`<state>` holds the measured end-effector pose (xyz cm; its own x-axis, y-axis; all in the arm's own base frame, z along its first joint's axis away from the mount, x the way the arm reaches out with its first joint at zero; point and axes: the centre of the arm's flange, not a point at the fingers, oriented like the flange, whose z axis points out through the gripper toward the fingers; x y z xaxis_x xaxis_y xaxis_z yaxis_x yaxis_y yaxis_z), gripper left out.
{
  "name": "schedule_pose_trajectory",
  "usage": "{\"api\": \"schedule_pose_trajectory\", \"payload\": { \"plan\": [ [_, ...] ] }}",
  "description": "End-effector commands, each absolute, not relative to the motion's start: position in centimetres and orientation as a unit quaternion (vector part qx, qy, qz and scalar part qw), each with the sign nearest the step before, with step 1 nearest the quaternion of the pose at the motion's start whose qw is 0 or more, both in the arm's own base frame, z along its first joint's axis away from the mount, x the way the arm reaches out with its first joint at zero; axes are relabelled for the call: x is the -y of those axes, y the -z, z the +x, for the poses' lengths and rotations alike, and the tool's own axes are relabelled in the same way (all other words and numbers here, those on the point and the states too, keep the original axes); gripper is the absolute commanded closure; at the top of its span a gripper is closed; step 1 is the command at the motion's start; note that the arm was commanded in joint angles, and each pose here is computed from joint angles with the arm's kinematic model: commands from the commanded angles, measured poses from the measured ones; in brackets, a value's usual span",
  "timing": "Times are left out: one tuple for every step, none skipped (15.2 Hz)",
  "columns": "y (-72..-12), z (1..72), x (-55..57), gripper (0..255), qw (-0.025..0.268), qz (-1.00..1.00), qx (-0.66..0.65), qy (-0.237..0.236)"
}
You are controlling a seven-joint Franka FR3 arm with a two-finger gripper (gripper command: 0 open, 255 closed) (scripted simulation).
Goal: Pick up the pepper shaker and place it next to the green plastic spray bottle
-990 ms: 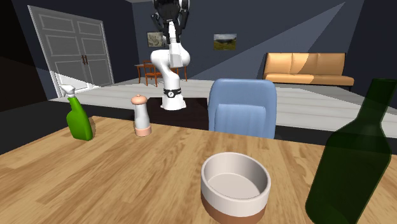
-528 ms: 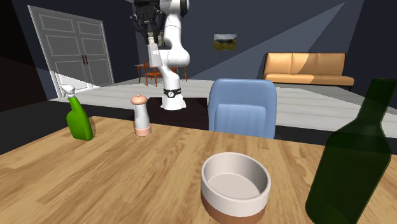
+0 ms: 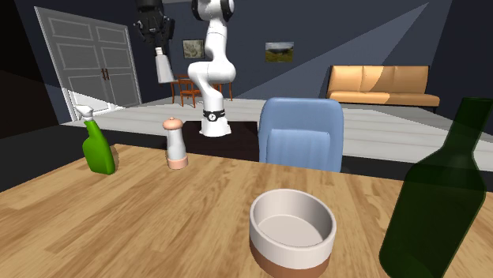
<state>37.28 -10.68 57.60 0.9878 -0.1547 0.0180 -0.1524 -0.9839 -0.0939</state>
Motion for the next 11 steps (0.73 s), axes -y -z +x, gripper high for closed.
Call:
{"api": "schedule_pose_trajectory", "payload": {
  "plan": [
    [-57.6, 36.9, 12.9, 255, 0.046, -0.996, -0.076, 0.012],
    [-57.6, 36.5, 14.2, 255, 0.046, -0.996, -0.076, 0.012],
    [-57.6, 36.1, 15.5, 255, 0.046, -0.996, -0.076, 0.012],
    [-57.6, 35.7, 16.7, 255, 0.046, -0.996, -0.076, 0.012],
    [-57.6, 35.4, 18.0, 255, 0.046, -0.996, -0.076, 0.012],
    [-57.6, 35.0, 19.3, 255, 0.046, -0.996, -0.076, 0.012],
    [-57.6, 34.6, 20.5, 255, 0.046, -0.996, -0.076, 0.012],
    [-57.6, 34.3, 21.8, 255, 0.046, -0.996, -0.076, 0.012],
    [-57.6, 33.9, 23.1, 255, 0.046, -0.996, -0.076, 0.012],
    [-57.6, 33.5, 24.3, 255, 0.046, -0.996, -0.076, 0.012],
    [-57.6, 33.2, 25.6, 255, 0.046, -0.996, -0.076, 0.012]
  ]
}}
